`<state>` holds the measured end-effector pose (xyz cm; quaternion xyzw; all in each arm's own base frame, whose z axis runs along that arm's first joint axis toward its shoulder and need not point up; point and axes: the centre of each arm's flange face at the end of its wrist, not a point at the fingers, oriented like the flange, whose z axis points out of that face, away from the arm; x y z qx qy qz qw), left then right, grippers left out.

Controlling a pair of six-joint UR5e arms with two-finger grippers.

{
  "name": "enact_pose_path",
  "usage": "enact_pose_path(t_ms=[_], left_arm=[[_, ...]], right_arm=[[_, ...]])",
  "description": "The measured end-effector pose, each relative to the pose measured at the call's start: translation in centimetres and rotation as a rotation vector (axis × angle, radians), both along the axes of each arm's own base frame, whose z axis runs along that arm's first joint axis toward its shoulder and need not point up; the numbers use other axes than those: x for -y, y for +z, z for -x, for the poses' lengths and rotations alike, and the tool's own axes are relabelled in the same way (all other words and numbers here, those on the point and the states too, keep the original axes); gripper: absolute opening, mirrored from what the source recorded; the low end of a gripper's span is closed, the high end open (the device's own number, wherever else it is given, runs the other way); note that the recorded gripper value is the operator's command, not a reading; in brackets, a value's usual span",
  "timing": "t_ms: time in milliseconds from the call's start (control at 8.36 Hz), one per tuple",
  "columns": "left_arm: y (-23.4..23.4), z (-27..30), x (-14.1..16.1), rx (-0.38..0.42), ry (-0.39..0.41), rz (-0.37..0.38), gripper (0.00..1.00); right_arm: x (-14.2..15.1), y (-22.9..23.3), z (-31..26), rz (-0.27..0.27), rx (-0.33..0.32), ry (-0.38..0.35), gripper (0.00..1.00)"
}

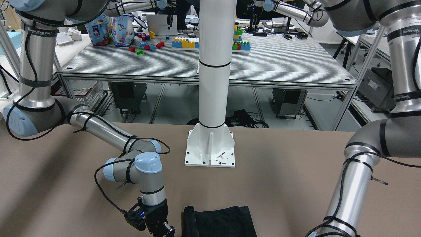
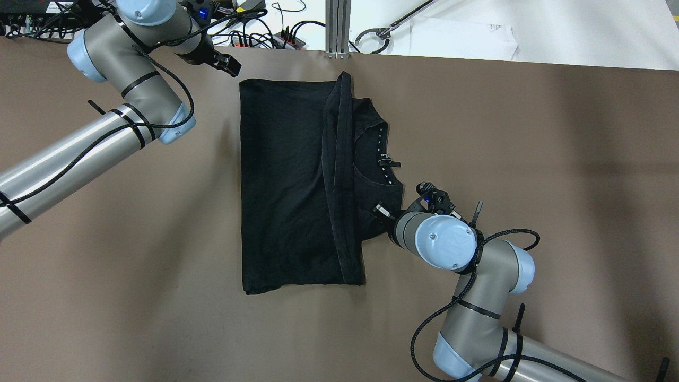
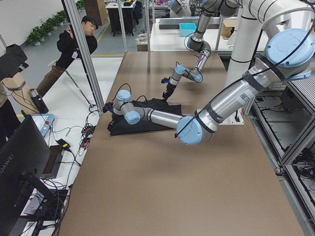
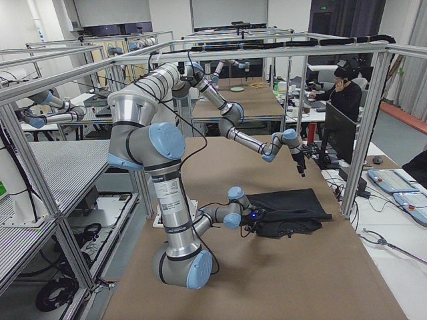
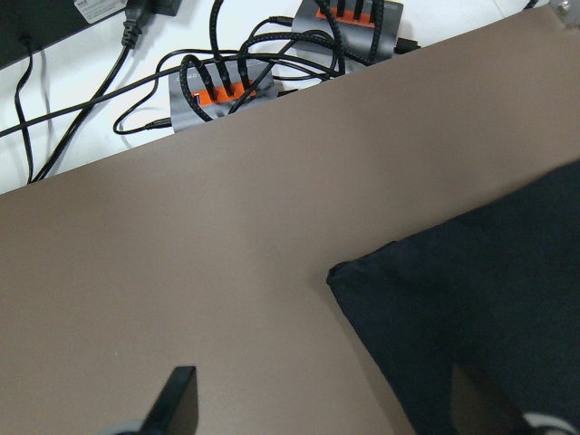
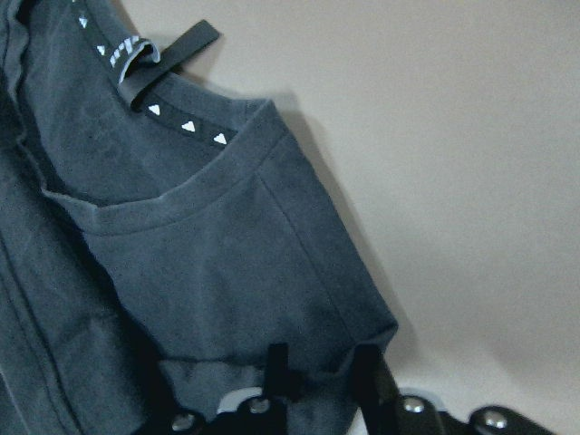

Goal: Fold clothes
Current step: 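Move the right gripper to the collar edge nearest it and grasp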

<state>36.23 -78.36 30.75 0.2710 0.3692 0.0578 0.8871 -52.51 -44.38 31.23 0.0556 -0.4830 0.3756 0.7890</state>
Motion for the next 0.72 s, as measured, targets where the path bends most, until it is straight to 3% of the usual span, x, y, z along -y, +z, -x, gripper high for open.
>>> enact_pose_path(t_ms=[718], left_arm=[[0.0,0.0,0.0,-0.002,-0.002,0.003,1.00]], right_arm=[[-2.0,-0.7,-1.4,-0.004,0.023,-0.043,0.00]])
